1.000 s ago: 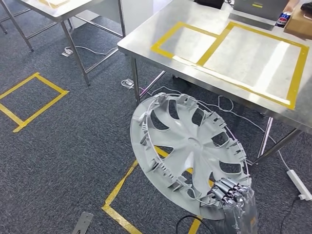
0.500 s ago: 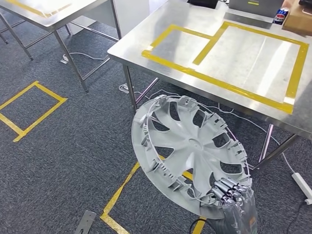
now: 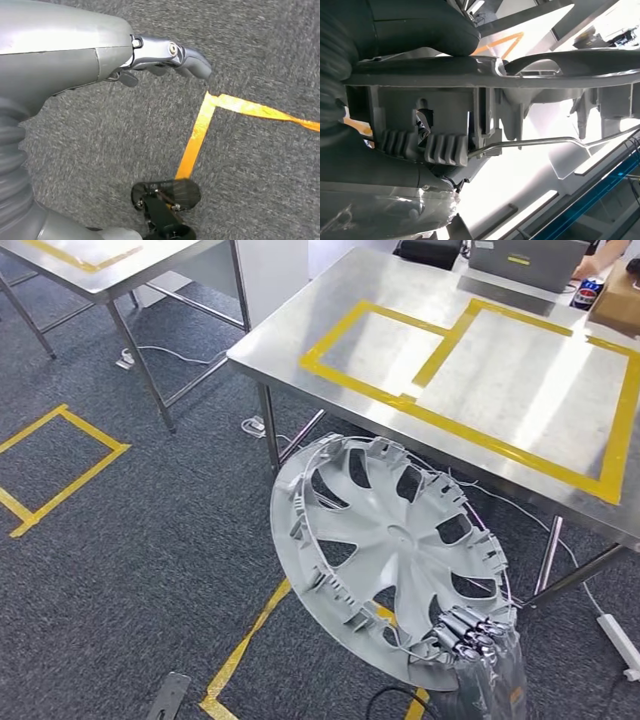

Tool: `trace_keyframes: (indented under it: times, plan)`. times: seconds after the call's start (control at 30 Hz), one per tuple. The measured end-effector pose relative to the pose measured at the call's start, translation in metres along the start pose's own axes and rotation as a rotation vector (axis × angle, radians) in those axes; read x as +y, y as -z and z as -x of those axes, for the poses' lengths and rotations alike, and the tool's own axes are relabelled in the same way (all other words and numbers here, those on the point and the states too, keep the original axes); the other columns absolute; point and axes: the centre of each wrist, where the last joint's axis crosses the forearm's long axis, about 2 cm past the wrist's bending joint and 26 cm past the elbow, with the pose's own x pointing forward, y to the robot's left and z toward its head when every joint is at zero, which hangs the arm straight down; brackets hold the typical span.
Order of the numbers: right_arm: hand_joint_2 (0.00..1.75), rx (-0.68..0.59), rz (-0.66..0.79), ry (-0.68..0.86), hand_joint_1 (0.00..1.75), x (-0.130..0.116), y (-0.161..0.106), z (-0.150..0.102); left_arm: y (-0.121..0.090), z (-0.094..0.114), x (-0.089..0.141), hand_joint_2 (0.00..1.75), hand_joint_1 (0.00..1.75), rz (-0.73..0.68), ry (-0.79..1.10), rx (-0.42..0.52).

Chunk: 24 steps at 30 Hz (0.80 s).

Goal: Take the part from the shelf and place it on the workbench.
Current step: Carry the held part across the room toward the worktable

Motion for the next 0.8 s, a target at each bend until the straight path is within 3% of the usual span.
trace_keyframes:
  times: [0.8]
  plan:
    - [1.75,0.009,-0.014,-0.027,1.75,-0.0005,-0.0060,0.0002,0.0001,-0.0004,-0.0002,1.75,0.00,0.006,0.010,-0.002]
